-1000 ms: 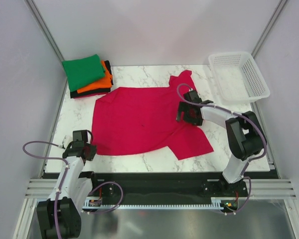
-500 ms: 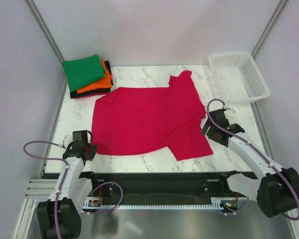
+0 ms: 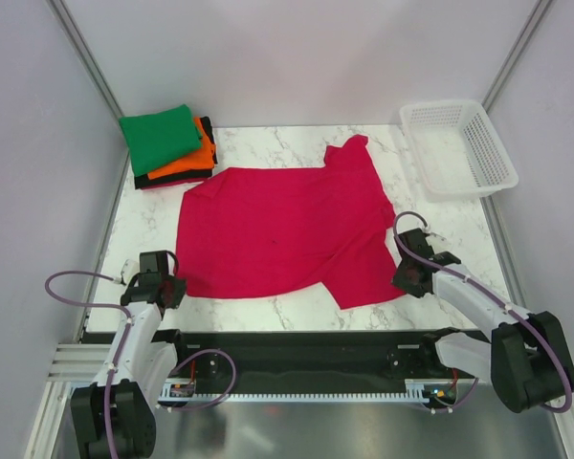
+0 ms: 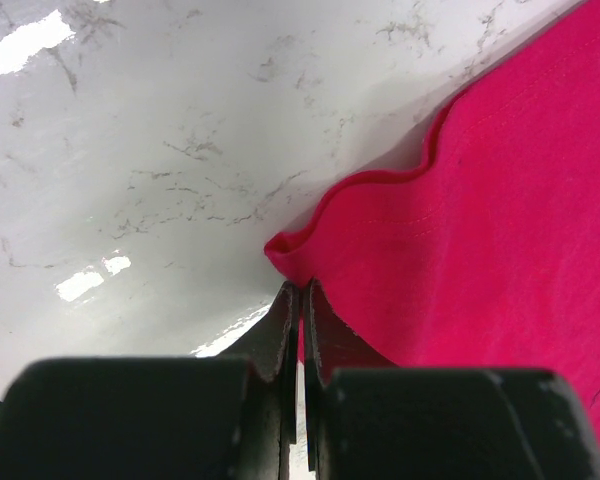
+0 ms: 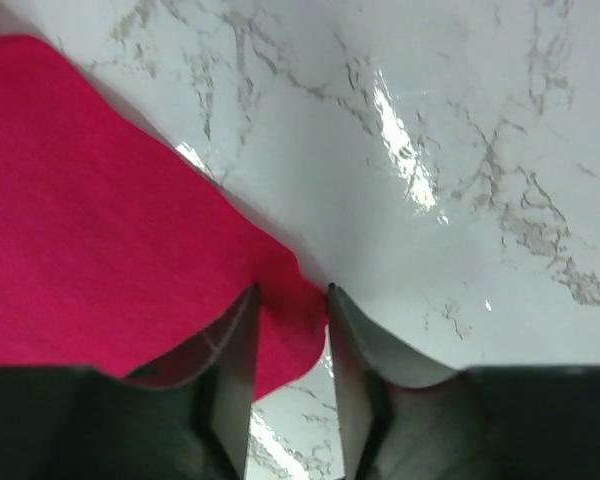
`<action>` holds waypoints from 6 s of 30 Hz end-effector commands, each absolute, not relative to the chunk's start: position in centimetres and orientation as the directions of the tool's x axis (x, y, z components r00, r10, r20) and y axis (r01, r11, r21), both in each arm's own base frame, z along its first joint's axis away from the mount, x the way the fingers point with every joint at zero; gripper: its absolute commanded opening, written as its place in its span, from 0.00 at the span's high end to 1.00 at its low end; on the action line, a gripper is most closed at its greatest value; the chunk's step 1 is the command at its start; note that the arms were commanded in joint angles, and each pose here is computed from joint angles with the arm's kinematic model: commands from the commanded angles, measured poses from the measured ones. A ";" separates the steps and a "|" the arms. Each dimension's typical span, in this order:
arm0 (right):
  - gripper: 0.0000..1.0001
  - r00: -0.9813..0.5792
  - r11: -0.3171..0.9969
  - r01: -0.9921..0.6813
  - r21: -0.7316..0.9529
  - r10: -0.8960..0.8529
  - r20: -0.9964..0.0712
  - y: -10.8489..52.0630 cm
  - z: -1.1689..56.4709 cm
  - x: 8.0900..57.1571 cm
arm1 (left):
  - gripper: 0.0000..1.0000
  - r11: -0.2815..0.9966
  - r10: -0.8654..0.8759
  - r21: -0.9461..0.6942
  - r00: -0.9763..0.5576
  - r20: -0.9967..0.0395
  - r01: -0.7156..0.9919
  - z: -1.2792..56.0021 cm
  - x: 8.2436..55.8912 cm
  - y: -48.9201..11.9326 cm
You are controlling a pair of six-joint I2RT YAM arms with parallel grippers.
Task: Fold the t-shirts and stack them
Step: Flatten the tshirt out, then fold the tshirt
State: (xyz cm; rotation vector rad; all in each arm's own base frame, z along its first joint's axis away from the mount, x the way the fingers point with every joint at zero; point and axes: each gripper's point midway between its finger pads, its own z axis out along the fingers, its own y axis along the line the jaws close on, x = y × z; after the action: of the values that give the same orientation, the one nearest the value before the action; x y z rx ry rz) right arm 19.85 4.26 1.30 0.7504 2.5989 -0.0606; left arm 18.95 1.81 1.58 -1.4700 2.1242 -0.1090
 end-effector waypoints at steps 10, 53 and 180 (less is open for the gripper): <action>1.00 -0.773 0.856 0.490 0.166 0.514 -0.372 6.1 1.8 19.3 | 0.98 0.481 -0.852 -0.404 -0.305 -0.426 -0.778 3.5 20.5 1.6; 1.00 -0.671 0.884 0.324 0.338 0.466 -0.576 7.7 20.5 25.0 | 0.98 0.744 -0.668 -0.315 -0.629 -0.399 -0.590 13.5 22.3 -0.1; 0.10 -0.622 0.852 0.205 0.482 0.494 -0.608 5.7 22.3 37.1 | 0.08 0.711 -0.702 -0.530 -0.422 -0.574 -0.461 19.3 22.0 1.5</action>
State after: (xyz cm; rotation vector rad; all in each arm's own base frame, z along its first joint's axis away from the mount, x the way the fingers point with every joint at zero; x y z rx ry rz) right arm 30.86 4.93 20.80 0.6029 2.3141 0.4424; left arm 20.48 2.52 20.02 -1.1062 1.9712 -0.3253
